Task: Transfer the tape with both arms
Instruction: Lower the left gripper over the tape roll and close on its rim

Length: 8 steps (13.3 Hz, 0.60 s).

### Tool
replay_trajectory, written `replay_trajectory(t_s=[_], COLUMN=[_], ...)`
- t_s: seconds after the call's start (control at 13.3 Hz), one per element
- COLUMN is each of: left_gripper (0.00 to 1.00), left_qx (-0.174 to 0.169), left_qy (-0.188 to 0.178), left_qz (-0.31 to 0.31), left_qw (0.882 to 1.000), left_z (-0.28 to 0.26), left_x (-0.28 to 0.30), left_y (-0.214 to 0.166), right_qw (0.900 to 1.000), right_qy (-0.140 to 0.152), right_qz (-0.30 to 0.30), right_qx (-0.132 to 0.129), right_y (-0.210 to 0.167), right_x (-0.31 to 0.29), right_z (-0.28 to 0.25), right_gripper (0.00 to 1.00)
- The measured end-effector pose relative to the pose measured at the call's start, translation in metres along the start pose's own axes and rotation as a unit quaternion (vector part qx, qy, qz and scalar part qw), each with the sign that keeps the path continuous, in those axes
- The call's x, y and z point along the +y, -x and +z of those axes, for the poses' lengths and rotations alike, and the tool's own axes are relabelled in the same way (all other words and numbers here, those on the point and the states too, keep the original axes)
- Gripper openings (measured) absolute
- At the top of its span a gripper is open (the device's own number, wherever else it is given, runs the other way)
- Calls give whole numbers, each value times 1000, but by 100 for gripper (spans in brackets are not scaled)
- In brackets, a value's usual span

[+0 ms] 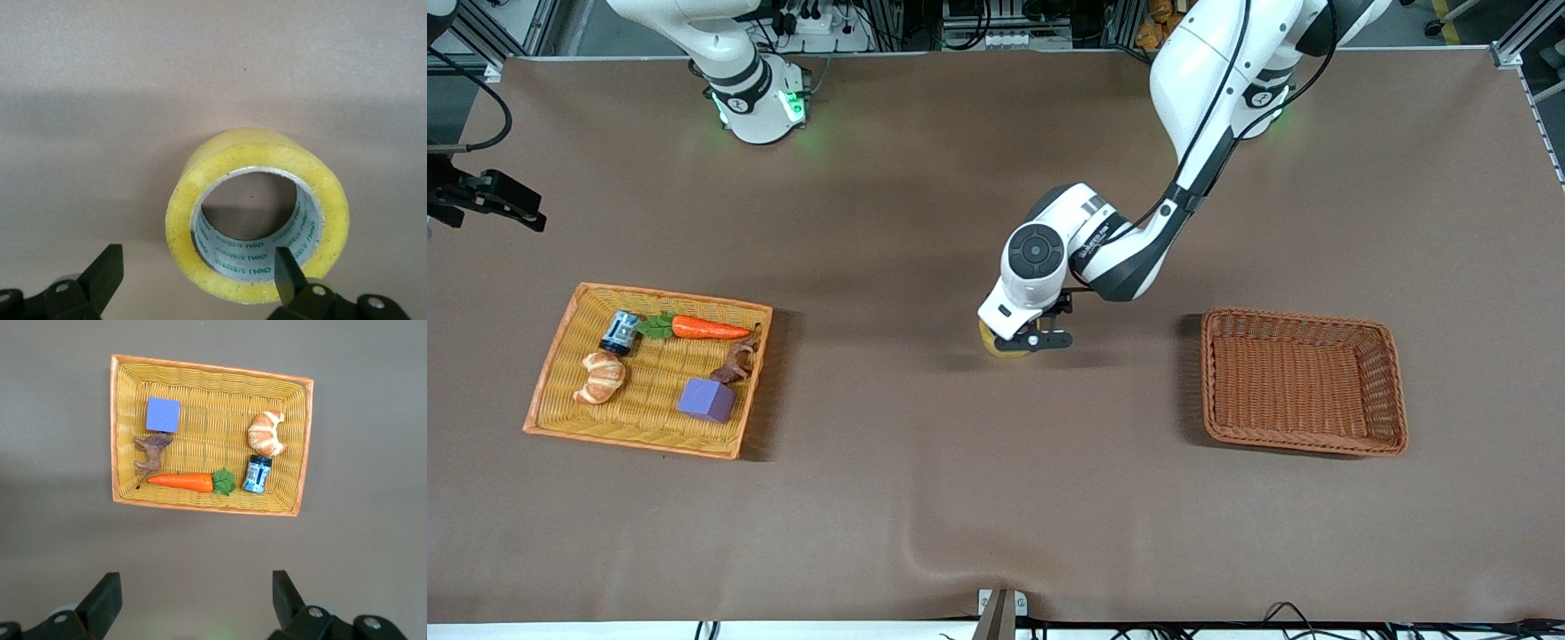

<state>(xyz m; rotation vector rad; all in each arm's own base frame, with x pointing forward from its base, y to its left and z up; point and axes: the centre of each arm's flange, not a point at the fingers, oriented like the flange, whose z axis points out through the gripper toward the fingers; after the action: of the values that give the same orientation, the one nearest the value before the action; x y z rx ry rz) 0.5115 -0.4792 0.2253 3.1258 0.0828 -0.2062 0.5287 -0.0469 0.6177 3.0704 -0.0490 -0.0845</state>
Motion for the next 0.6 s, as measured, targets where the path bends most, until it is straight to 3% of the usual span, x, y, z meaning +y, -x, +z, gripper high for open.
replay_trajectory(t_s=[0.38, 0.53, 0.6], left_gripper=[100, 96, 90], left_qx=[16, 15, 16], left_qy=[-30, -29, -28], left_qz=[16, 19, 19], left_qw=[999, 999, 999], left_z=[18, 27, 30], left_x=[10, 13, 14], left_y=[12, 15, 15], right_qw=[1000, 999, 999], right_qy=[-21, -34, -36], right_qz=[1, 0, 0], right_qx=[-8, -3, -2], right_y=[-6, -9, -9], right_x=[9, 6, 6], right_z=[11, 7, 5], right_gripper=[100, 100, 100])
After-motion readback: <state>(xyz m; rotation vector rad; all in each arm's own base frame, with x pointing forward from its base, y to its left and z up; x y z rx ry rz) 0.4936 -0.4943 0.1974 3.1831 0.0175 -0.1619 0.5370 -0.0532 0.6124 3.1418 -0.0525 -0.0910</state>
